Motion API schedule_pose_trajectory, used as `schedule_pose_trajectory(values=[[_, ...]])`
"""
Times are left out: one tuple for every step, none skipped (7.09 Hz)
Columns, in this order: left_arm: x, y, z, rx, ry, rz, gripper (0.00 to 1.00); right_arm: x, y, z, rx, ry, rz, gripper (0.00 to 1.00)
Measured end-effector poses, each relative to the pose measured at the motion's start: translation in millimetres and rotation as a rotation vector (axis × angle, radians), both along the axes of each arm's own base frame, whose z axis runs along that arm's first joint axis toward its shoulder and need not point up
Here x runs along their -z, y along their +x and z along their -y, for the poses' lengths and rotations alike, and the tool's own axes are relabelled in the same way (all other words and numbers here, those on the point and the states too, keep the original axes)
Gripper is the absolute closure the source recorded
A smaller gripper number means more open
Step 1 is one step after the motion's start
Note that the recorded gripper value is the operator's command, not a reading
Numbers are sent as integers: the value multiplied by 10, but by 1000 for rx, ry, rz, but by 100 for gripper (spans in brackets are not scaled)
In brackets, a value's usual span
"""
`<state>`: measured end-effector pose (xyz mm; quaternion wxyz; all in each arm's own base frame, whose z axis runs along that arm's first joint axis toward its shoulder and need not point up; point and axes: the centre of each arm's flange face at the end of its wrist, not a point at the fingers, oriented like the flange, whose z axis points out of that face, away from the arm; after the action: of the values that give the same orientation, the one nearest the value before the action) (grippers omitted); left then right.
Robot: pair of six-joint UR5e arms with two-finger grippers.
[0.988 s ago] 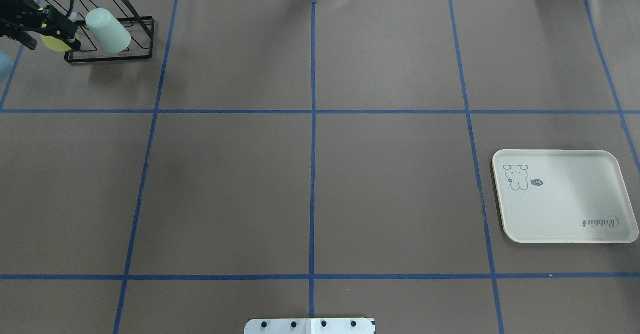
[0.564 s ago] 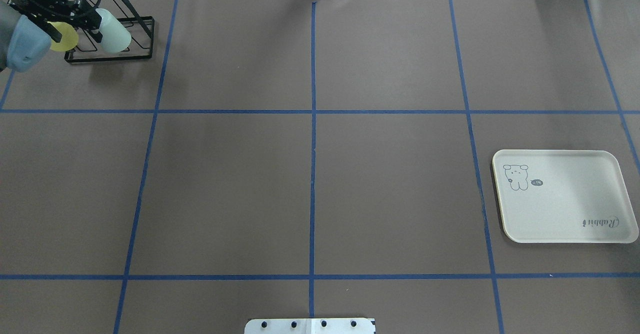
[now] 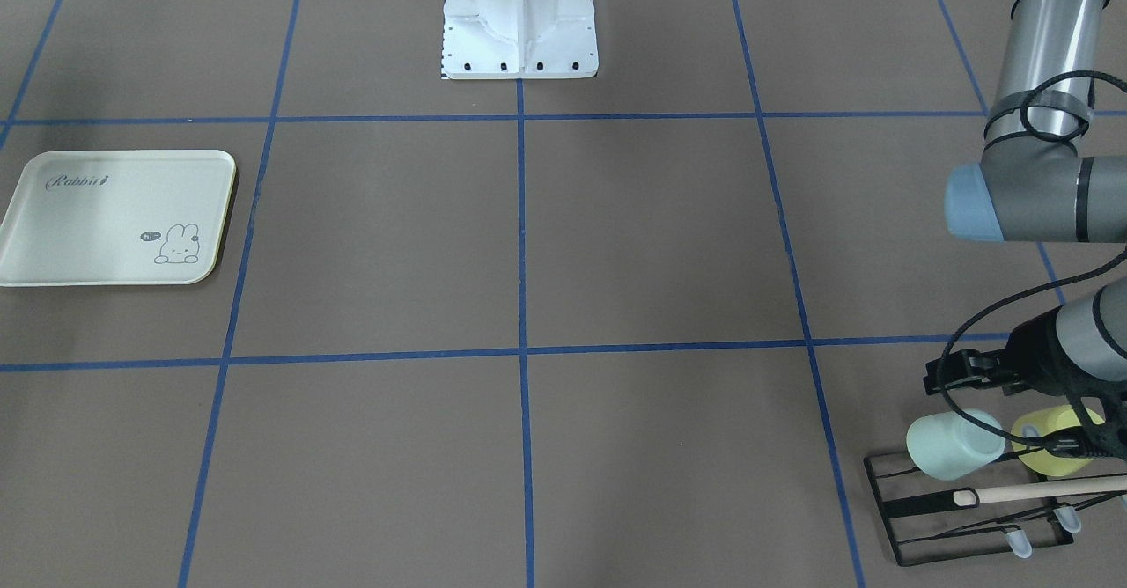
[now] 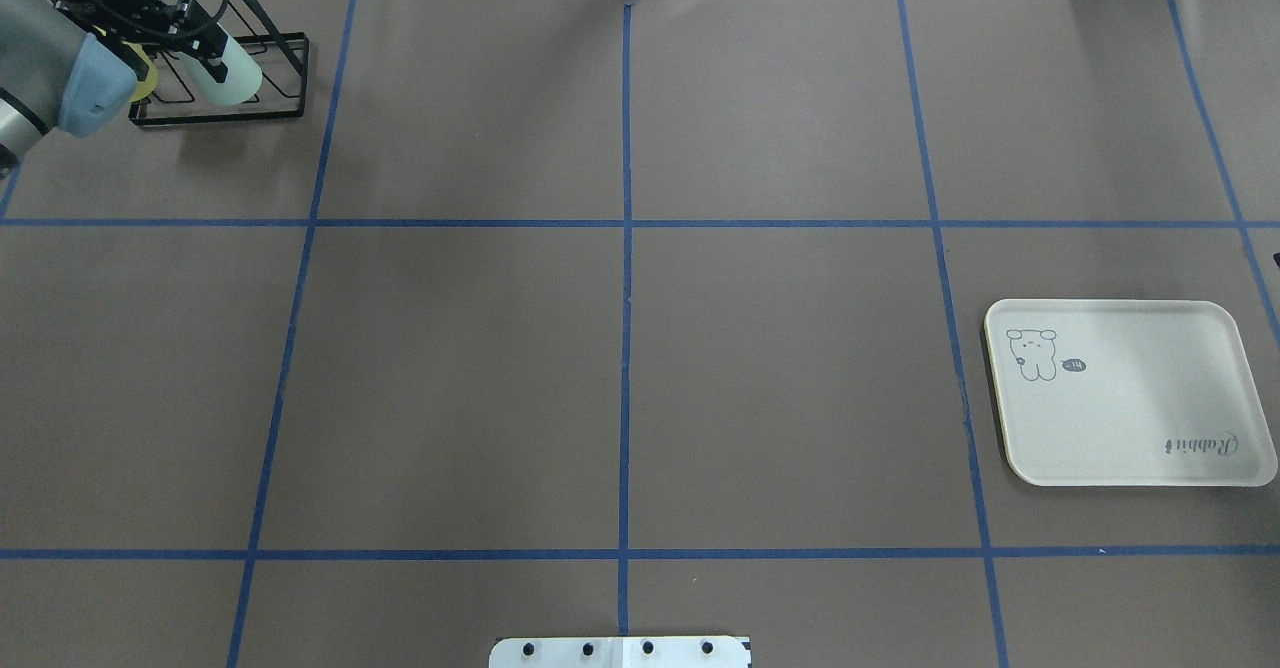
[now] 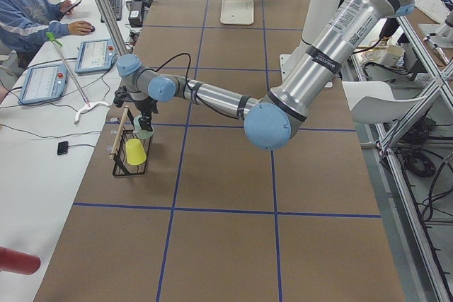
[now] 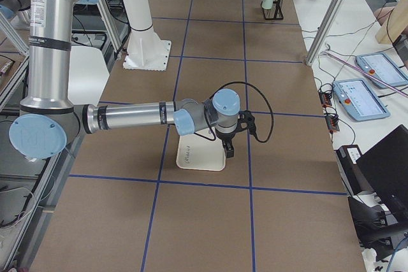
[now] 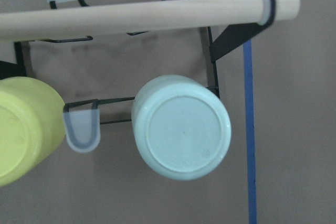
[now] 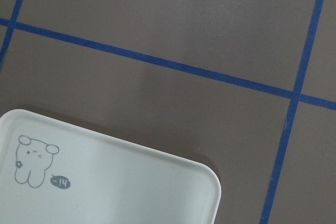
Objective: Left arm grabs green cup and hands to right arm on tray
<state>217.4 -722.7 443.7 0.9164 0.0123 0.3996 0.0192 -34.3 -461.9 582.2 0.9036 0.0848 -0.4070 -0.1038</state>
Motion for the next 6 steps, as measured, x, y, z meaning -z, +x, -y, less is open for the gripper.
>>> schedule_pose_trajectory(values=[[24,61,37,8,-8,-2,1,2,-3,1,0,0,0,0],[38,124,65,10,-15,0,1,3,-6,2,1,0,1,0],[37,158,102,16,-12,17,2,4,-6,2,1,0,2,0],[30,170,147,26,-1,45,2,5,-7,3,0,-1,2,0],[19,184,178,30,3,62,2,7,-7,4,0,-1,2,0],[33,200,223,33,3,70,2,8,-7,5,0,-2,3,0]])
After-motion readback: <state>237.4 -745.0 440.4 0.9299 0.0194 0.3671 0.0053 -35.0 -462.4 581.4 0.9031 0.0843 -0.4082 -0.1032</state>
